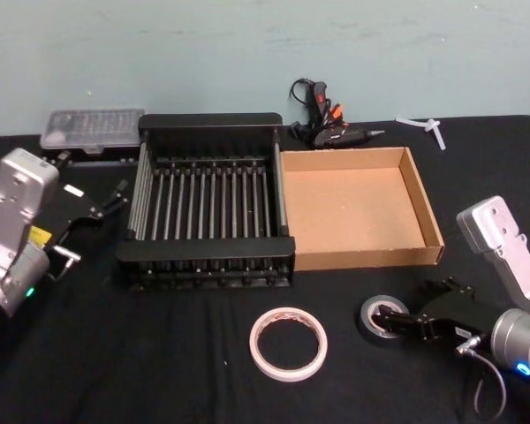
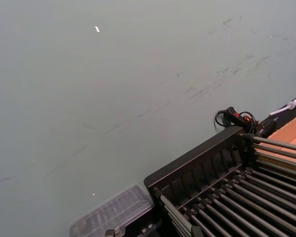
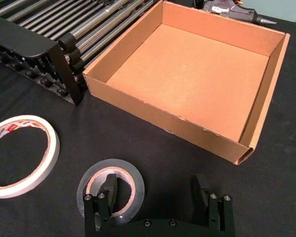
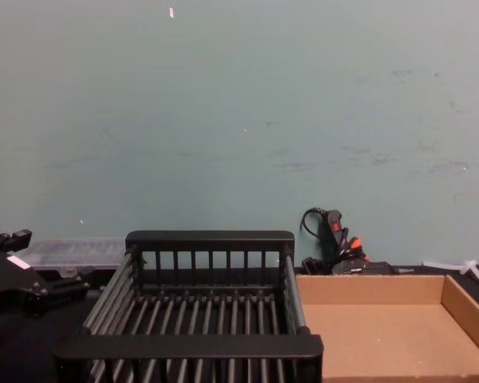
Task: Pick up the white tape and place it into the black box , Pick up the silver tape and place it into the brown box.
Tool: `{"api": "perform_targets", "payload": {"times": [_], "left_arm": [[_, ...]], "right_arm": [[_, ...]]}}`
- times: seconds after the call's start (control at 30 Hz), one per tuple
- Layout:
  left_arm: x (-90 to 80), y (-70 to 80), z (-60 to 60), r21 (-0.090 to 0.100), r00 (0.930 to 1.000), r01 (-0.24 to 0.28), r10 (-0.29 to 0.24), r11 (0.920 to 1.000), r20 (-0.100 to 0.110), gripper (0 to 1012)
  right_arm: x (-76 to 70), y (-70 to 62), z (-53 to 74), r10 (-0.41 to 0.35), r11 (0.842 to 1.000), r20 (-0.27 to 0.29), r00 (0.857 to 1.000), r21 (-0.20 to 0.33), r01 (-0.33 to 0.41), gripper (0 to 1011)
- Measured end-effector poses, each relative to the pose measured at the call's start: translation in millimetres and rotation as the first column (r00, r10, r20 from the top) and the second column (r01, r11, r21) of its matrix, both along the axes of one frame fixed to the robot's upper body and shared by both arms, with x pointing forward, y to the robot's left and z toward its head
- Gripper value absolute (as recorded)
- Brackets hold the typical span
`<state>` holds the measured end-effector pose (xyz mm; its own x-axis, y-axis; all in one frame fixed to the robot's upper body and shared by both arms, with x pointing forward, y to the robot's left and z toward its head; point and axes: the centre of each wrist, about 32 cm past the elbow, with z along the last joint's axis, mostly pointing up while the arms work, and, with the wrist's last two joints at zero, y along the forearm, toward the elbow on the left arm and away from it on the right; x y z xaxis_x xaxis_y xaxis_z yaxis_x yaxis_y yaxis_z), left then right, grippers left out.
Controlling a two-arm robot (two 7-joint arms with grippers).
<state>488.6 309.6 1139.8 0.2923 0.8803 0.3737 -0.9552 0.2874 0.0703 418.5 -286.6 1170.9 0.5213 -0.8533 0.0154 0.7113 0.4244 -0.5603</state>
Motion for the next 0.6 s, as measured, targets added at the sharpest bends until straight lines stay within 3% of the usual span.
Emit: {"api": "perform_targets", "payload": {"times": [0.5, 0.6], "left_arm": [[0.0, 0.0, 0.0, 0.0, 1.0, 0.0, 0.0, 1.0, 0.0, 1001], [0.0, 0.0, 0.0, 0.0, 1.0, 0.0, 0.0, 1.0, 0.0, 1001]], "right_arm": [[0.5, 1.0, 0.0, 0.003, 1.0, 0.004, 1.0, -0.009, -0.003, 1002], [0.5, 1.0, 0.1, 0.003, 1.0, 0.004, 1.0, -0.008, -0.003, 944]]}}
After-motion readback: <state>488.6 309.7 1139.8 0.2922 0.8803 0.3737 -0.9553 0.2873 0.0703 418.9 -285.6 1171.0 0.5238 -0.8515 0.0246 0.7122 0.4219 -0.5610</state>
